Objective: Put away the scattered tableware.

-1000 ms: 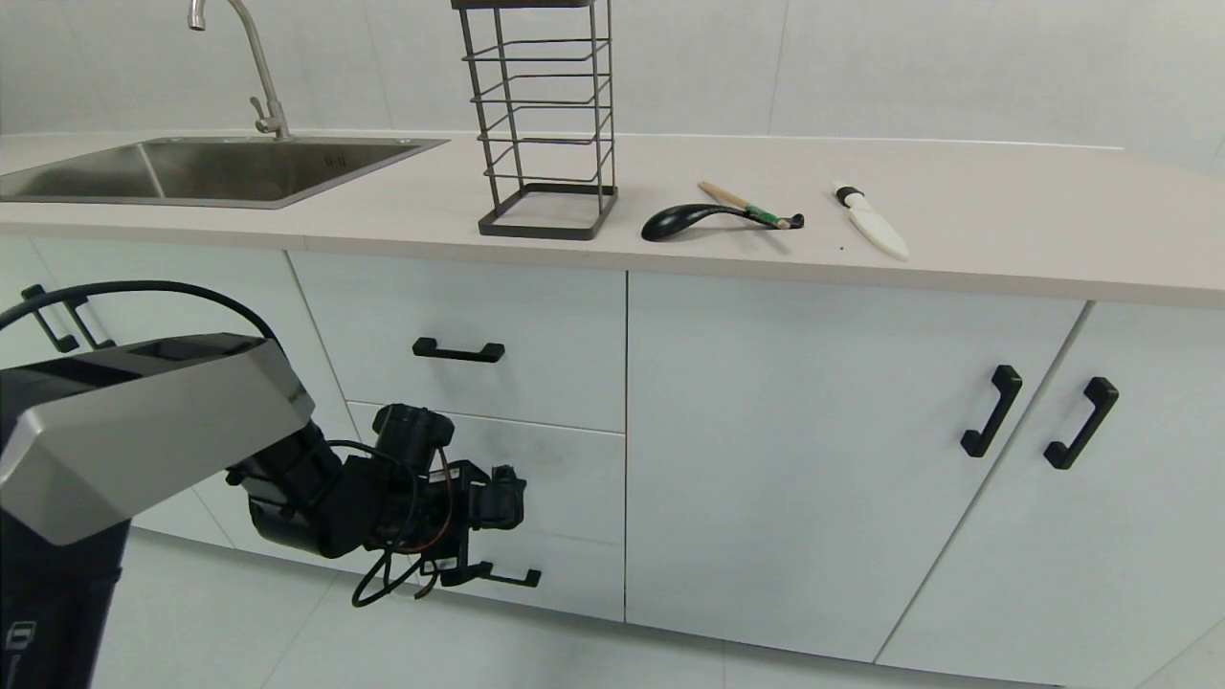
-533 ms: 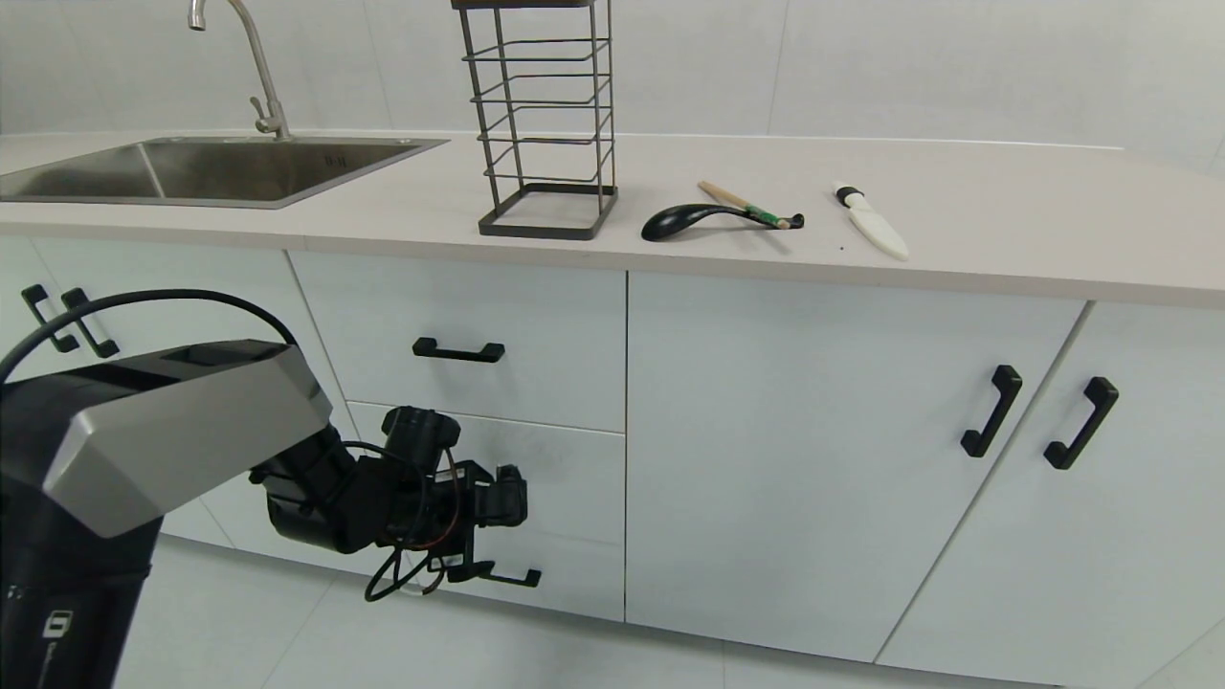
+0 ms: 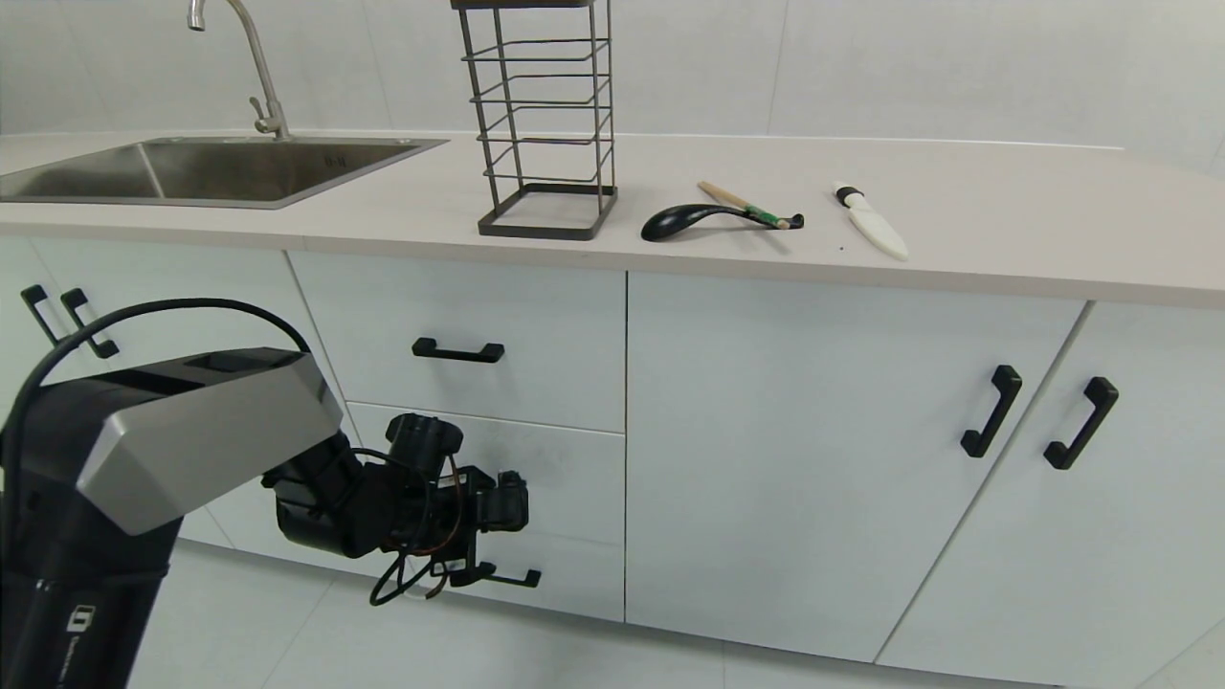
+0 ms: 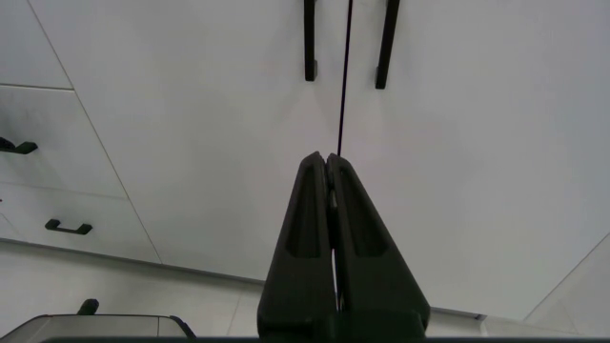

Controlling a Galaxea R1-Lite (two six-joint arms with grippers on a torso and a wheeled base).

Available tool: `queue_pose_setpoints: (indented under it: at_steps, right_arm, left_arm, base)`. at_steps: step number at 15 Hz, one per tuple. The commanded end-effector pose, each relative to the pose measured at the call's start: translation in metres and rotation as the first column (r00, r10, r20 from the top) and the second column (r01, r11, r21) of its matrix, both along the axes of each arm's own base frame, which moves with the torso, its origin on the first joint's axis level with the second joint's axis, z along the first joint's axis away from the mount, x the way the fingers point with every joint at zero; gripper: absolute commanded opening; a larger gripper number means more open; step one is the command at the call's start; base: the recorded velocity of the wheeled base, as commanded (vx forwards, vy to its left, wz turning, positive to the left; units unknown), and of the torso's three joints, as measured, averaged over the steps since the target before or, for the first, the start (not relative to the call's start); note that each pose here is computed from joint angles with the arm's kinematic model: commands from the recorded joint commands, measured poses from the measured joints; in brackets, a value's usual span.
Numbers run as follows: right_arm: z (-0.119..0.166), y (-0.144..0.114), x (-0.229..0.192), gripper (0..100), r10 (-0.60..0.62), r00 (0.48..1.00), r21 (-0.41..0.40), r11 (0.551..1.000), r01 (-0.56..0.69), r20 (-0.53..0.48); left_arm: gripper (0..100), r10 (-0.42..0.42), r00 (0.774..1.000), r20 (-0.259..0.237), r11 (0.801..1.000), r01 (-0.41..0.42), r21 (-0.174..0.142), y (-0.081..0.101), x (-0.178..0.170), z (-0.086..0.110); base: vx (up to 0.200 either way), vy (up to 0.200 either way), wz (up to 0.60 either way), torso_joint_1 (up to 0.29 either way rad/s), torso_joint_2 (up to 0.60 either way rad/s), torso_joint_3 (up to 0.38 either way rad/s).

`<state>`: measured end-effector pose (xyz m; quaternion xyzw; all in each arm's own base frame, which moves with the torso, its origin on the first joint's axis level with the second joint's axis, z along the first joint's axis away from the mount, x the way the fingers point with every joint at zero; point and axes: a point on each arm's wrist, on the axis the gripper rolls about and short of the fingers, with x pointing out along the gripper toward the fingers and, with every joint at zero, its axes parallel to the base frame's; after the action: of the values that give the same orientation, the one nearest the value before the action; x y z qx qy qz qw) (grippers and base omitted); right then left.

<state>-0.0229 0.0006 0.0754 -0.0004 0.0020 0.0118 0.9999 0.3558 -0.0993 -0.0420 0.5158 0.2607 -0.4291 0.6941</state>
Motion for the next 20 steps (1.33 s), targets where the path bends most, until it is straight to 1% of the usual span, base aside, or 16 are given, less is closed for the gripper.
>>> queue_pose_setpoints:
  at_steps: [1,5,10,13,14,15,17,18,19,20]
  right_arm:
    - [0.000,0.000,0.000,0,0.001,1.000,-0.001,1.000,-0.001,-0.002]
    - [0.000,0.000,0.000,0,0.001,1.000,-0.001,1.000,-0.001,-0.002]
    - [0.000,0.000,0.000,0,0.001,1.000,-0.001,1.000,-0.001,-0.002]
    - [0.000,0.000,0.000,0,0.001,1.000,-0.001,1.000,-0.001,-0.002]
    - [0.000,0.000,0.000,0,0.001,1.000,-0.001,1.000,-0.001,-0.002]
    - [0.000,0.000,0.000,0,0.001,1.000,-0.001,1.000,-0.001,-0.002]
    - [0.000,0.000,0.000,0,0.001,1.000,-0.001,1.000,-0.001,-0.002]
    - [0.000,0.000,0.000,0,0.001,1.000,-0.001,1.000,-0.001,-0.001]
    - [0.000,0.000,0.000,0,0.001,1.000,-0.001,1.000,-0.001,-0.001]
    - [0.000,0.000,0.000,0,0.001,1.000,-0.001,1.000,-0.001,-0.002]
  left_arm:
    - [100,-0.004,1.000,-0.021,1.000,0.004,0.002,0.001,-0.007,0.002]
    - [100,-0.003,1.000,-0.029,1.000,0.004,0.004,0.003,-0.012,0.004]
    - [100,-0.002,1.000,-0.031,1.000,0.002,0.001,0.005,-0.020,0.011]
    - [100,-0.004,1.000,-0.014,1.000,0.004,-0.006,0.005,-0.023,0.020]
    - [100,-0.004,1.000,-0.018,1.000,0.004,-0.005,0.008,-0.033,0.026]
    - [100,-0.003,1.000,-0.019,1.000,0.003,-0.005,0.010,-0.035,0.027]
    - [100,-0.003,1.000,0.013,1.000,0.003,-0.014,0.014,-0.052,0.050]
    - [100,-0.010,0.999,0.039,1.000,0.011,-0.022,0.013,-0.058,0.062]
    - [100,-0.010,0.998,0.056,1.000,0.012,-0.028,0.015,-0.066,0.072]
    - [100,-0.008,0.998,0.062,0.999,0.010,-0.031,0.018,-0.073,0.077]
  base:
    - [0.000,0.000,0.00,0.000,0.00,0.000]
    - [0.000,0.000,0.00,0.000,0.00,0.000]
    - [0.000,0.000,0.00,0.000,0.00,0.000]
    - [0.000,0.000,0.00,0.000,0.00,0.000]
    - [0.000,0.000,0.00,0.000,0.00,0.000]
    - [0.000,0.000,0.00,0.000,0.00,0.000]
    - [0.000,0.000,0.00,0.000,0.00,0.000]
    - [0.000,0.000,0.00,0.000,0.00,0.000]
    - [0.000,0.000,0.00,0.000,0.00,0.000]
    - [0.000,0.000,0.00,0.000,0.00,0.000]
